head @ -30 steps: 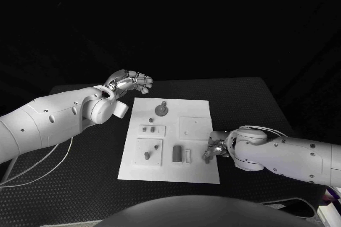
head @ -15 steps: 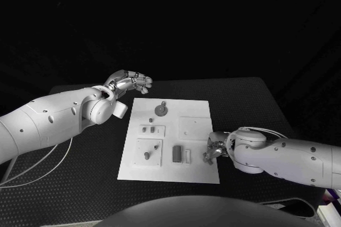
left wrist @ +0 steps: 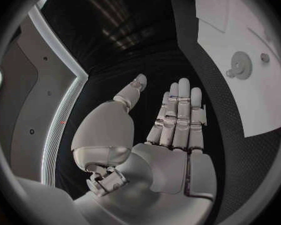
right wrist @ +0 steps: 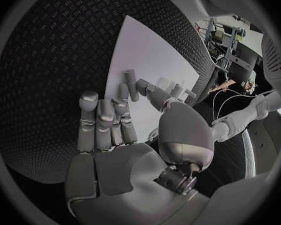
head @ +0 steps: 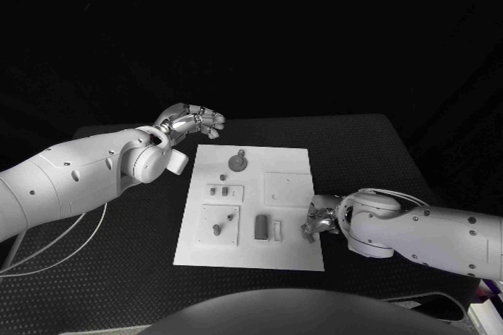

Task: Assemble the parts on the task board

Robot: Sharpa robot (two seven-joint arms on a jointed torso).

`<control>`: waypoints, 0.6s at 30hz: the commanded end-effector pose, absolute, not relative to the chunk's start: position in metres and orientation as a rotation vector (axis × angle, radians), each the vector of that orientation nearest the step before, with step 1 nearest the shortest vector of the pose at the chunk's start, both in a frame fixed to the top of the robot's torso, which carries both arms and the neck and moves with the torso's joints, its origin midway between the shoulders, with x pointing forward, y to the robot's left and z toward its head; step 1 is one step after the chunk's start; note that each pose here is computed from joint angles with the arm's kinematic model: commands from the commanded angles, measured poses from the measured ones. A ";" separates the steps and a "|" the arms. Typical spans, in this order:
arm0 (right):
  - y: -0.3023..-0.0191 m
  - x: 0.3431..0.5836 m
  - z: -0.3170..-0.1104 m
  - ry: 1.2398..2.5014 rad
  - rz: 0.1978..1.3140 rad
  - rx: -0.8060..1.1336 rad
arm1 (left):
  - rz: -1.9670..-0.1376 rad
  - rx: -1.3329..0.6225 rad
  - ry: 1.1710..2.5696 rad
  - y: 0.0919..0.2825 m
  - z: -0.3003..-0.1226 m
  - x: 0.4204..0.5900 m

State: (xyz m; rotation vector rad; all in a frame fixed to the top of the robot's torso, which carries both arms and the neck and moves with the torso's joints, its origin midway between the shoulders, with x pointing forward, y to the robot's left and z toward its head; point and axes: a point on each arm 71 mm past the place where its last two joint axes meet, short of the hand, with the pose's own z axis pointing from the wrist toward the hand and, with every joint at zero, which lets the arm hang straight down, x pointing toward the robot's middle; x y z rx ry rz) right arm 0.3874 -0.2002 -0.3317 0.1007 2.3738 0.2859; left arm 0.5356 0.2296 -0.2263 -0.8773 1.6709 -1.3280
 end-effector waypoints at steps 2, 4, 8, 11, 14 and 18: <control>-0.200 0.385 -0.331 2.413 0.318 0.202 | -1.343 -0.865 1.674 0.227 -0.225 0.535; -0.200 0.388 -0.328 2.411 0.330 0.244 | -1.343 -0.865 1.675 0.227 -0.225 0.535; -0.199 0.390 -0.323 2.428 0.362 0.340 | -1.343 -0.864 1.675 0.227 -0.225 0.535; -0.197 0.393 -0.320 2.437 0.384 0.404 | -1.343 -0.864 1.675 0.227 -0.225 0.535; -0.194 0.394 -0.320 2.452 0.397 0.450 | -1.343 -0.863 1.676 0.227 -0.225 0.536; -0.188 0.395 -0.321 2.485 0.418 0.510 | -1.342 -0.863 1.677 0.227 -0.225 0.535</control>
